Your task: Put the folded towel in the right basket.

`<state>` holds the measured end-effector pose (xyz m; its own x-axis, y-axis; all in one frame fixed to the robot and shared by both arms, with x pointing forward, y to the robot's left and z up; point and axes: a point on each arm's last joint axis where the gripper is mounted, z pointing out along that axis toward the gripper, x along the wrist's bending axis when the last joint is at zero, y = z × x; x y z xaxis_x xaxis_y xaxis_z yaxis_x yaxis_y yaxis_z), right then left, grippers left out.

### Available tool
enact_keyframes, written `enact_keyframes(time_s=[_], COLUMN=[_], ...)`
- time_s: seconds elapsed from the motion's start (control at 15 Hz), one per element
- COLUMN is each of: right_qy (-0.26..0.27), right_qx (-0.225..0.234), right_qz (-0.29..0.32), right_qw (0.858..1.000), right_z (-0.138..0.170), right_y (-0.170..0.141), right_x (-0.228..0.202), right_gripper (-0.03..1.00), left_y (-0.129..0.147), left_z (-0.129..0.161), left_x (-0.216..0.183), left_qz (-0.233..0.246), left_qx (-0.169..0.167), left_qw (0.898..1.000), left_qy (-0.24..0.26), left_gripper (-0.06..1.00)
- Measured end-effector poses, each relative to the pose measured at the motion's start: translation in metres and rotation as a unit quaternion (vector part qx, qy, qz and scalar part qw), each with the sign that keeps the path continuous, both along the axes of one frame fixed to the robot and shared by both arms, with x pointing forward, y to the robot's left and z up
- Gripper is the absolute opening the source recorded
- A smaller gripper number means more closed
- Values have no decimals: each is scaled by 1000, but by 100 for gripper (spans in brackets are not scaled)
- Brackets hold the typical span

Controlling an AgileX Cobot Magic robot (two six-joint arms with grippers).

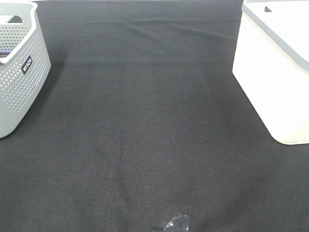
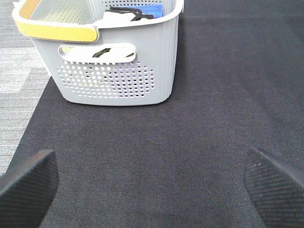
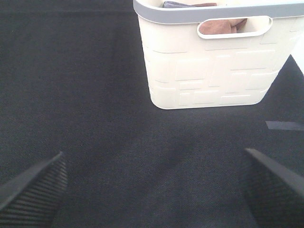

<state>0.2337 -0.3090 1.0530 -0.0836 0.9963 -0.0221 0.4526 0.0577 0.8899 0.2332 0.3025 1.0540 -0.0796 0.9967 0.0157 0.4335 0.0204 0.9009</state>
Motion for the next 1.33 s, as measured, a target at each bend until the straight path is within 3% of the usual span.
enact_keyframes(time_s=[0.27,0.47,1.33], right_qy=[0,2,2], right_qx=[2,11,12], right_qz=[-79,-51,-50], right_qw=[997,999,999], right_z=[0,0,0], right_y=[2,3,4], right_x=[-1,-1,-1], right_gripper=[94,94,94], left_y=[0,-1,-1], left_z=[0,0,0], left_x=[0,0,0], left_qz=[0,-5,-5], left_qx=[0,2,2], left_qw=[1000,1000,1000], left_qy=[0,0,0], left_gripper=[99,99,99])
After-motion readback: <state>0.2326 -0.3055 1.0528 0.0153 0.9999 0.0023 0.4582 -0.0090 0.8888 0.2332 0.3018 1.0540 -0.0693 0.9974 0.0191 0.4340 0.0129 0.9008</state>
